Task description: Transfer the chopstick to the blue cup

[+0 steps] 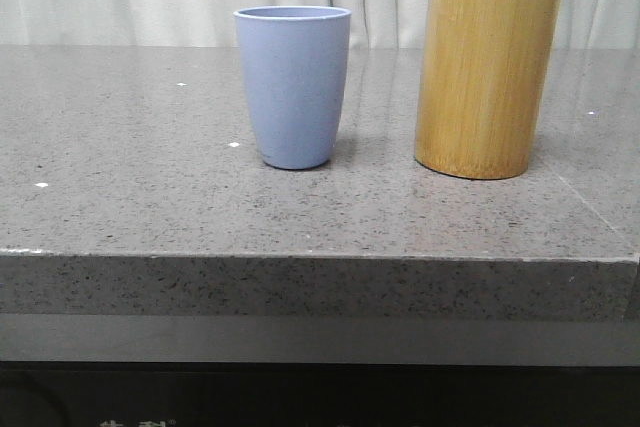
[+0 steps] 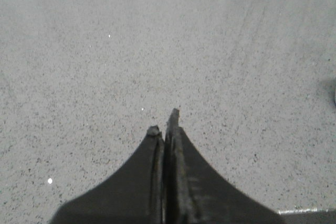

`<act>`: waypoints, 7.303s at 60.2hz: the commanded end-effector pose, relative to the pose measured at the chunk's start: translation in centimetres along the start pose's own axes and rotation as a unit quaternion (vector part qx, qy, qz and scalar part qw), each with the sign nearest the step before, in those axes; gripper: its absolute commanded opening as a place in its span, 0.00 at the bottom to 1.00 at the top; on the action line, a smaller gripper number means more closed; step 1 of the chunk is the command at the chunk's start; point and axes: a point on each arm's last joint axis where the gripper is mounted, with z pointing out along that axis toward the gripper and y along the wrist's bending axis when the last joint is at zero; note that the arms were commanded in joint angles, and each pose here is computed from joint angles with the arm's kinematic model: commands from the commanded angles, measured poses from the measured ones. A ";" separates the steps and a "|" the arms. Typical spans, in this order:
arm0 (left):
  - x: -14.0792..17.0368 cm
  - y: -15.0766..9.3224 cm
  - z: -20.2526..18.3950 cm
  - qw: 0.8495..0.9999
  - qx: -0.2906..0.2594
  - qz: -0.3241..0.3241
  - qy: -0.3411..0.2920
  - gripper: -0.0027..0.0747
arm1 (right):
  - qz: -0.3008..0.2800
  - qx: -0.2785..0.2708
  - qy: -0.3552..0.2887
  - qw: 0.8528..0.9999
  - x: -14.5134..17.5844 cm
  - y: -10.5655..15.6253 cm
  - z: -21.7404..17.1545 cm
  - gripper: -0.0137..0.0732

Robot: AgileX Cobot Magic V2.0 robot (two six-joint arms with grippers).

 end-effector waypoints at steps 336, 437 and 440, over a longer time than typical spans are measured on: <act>-1.8 0.0 -0.7 0.996 0.002 -0.008 -0.088 0.01 | 0.014 -0.070 -0.069 0.995 3.5 0.9 -4.4 0.07; 8.9 0.1 0.9 0.992 -0.030 -0.044 -0.116 0.01 | 0.014 -0.070 -0.069 0.995 3.5 0.9 -4.4 0.07; 8.9 0.1 0.9 0.992 -0.030 -0.044 -0.116 0.01 | 0.014 -0.070 -0.069 0.995 3.5 0.9 -4.4 0.07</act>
